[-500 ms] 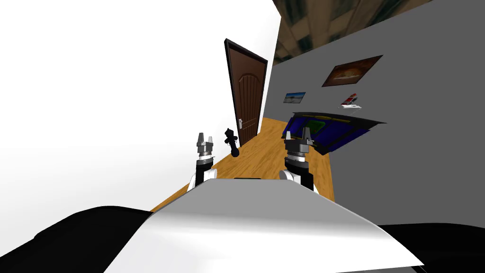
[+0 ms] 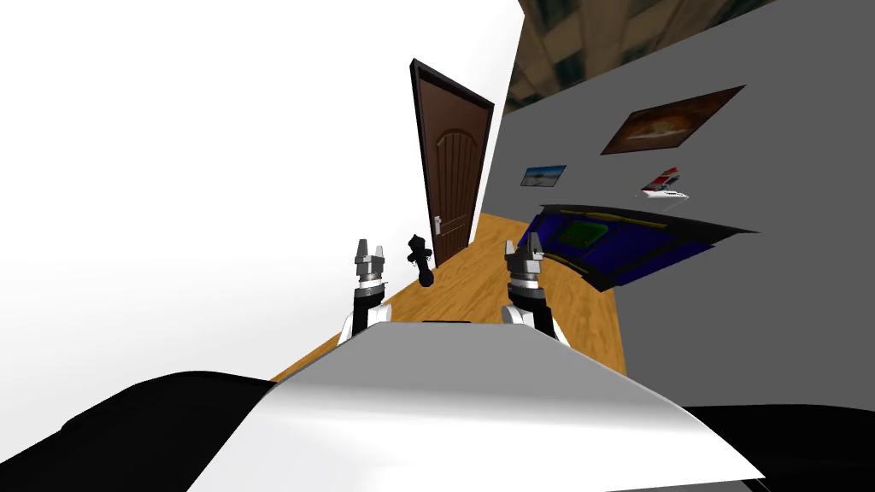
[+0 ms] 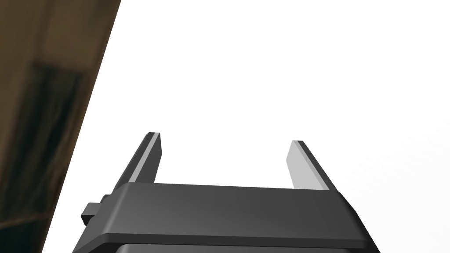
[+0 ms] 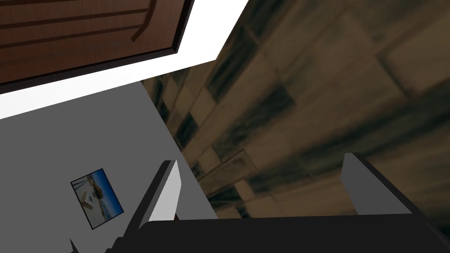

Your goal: Pull the door open

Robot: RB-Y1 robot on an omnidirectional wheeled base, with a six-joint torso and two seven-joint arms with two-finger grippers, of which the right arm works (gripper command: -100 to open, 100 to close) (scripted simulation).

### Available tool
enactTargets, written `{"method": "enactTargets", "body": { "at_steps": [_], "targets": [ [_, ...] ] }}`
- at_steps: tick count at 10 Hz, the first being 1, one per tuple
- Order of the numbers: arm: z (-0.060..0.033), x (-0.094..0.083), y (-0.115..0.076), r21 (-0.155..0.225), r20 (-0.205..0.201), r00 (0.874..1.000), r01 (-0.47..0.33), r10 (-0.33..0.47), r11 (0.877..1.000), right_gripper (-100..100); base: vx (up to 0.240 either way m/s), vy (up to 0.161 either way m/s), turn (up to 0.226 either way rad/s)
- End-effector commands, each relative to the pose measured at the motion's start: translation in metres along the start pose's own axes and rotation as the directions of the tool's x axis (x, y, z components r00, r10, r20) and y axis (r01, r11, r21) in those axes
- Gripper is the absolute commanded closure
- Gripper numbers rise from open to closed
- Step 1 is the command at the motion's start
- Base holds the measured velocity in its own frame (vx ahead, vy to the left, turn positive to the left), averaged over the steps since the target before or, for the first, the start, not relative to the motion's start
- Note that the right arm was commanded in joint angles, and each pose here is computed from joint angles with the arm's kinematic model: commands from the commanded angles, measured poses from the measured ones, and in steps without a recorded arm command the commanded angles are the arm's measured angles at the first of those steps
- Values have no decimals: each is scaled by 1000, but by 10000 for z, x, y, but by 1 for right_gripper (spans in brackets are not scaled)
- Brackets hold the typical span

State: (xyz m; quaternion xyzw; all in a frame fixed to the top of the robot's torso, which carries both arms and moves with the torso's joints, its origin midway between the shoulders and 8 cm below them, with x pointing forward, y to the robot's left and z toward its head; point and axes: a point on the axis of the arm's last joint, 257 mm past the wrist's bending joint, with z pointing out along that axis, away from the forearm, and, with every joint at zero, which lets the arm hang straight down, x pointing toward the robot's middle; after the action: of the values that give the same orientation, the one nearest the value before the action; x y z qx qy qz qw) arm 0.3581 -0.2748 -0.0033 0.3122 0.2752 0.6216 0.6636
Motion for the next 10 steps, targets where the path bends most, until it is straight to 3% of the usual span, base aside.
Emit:
{"method": "enactTargets", "body": {
  "at_steps": [1,5,7,9,10],
  "targets": [
    [-4,62,-143,25,-28,998,59,-58,998,-100,202,-3,122],
    [-32,155,-398,60,-82,985,160,-155,985,-100,132,-13,72],
    [-56,212,-563,78,-119,969,226,-216,971,-100,127,-15,107],
    [-87,270,-742,93,-162,946,298,-281,950,-100,142,-10,99],
    [-110,306,-861,99,-192,927,346,-323,933,-100,152,-36,102]
  ]
}}
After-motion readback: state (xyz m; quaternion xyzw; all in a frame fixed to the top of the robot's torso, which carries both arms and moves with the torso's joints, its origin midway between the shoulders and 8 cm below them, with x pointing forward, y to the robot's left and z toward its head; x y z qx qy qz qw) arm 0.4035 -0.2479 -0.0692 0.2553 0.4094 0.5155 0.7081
